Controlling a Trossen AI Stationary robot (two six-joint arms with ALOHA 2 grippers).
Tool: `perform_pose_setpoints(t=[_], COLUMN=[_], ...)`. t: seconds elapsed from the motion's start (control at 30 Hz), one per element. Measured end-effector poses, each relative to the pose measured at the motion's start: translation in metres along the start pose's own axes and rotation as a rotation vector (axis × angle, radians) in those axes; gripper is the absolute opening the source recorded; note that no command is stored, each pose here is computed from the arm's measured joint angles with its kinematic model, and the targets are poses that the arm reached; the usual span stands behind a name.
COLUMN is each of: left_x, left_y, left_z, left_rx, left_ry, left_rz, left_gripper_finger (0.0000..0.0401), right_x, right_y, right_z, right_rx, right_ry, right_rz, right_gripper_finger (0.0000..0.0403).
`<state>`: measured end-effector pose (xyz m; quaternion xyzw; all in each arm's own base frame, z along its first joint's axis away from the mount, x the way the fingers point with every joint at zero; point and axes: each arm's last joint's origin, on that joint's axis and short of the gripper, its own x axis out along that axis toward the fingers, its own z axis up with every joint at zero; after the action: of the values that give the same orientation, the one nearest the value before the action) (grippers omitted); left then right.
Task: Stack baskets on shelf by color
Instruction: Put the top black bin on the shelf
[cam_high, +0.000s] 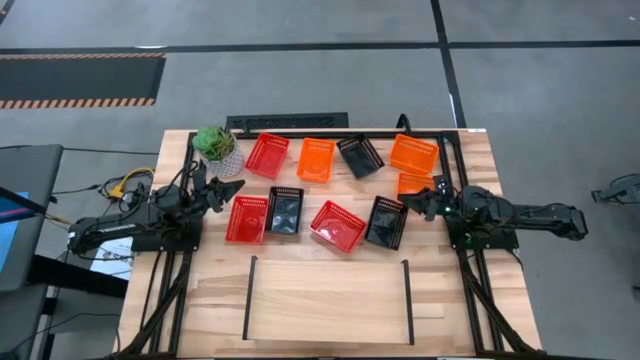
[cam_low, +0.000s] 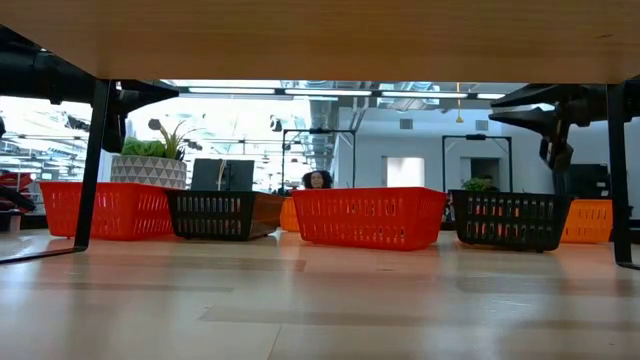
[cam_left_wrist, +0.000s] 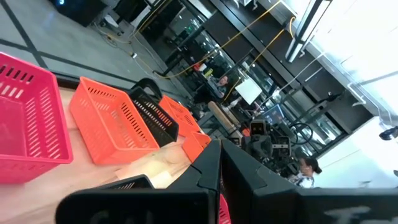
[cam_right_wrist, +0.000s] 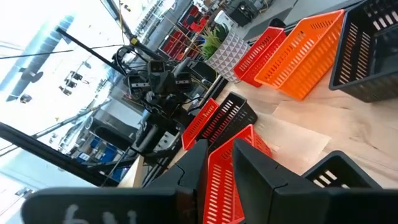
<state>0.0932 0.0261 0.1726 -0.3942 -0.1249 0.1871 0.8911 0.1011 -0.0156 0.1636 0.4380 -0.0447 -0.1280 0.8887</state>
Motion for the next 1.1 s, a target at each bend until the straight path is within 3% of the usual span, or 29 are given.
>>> perform_pose_setpoints(t=[0.13, 0.27, 0.43, 0.63, 0.87, 1.1], left_x=[0.0, 0.0, -0.001, -0.005, -0.014, -0.002], left_y=[0.0, -0.003, -0.011, -0.024, -0.056, -0.09], left_z=[0.0, 0.002, 0.01, 0.026, 0.058, 0.085], left_rx=[0.0, -0.084, -0.135, -0.193, -0.14, -0.064], left_ry=[-0.004, -0.019, -0.086, -0.226, -0.27, -0.094], left_rz=[0.0, -0.029, -0.121, -0.202, -0.227, -0.027], left_gripper_finger=[0.0, 0.0008, 0.0047, 0.01, 0.0125, 0.0126], right_x=[0.0, 0.0, 0.0, -0.007, -0.017, -0.001], right_y=[0.0, -0.001, 0.006, 0.029, 0.065, 0.107], right_z=[0.0, 0.001, 0.007, 0.03, 0.068, 0.103], right_rx=[0.003, 0.041, 0.059, -0.053, -0.203, -0.329], right_ry=[0.0, -0.017, -0.08, -0.245, -0.414, -0.243], right_rz=[0.0, -0.012, 0.051, 0.118, 0.017, -0.22], right_gripper_finger=[0.0098, 0.0098, 0.0098, 0.0098, 0.0098, 0.0098])
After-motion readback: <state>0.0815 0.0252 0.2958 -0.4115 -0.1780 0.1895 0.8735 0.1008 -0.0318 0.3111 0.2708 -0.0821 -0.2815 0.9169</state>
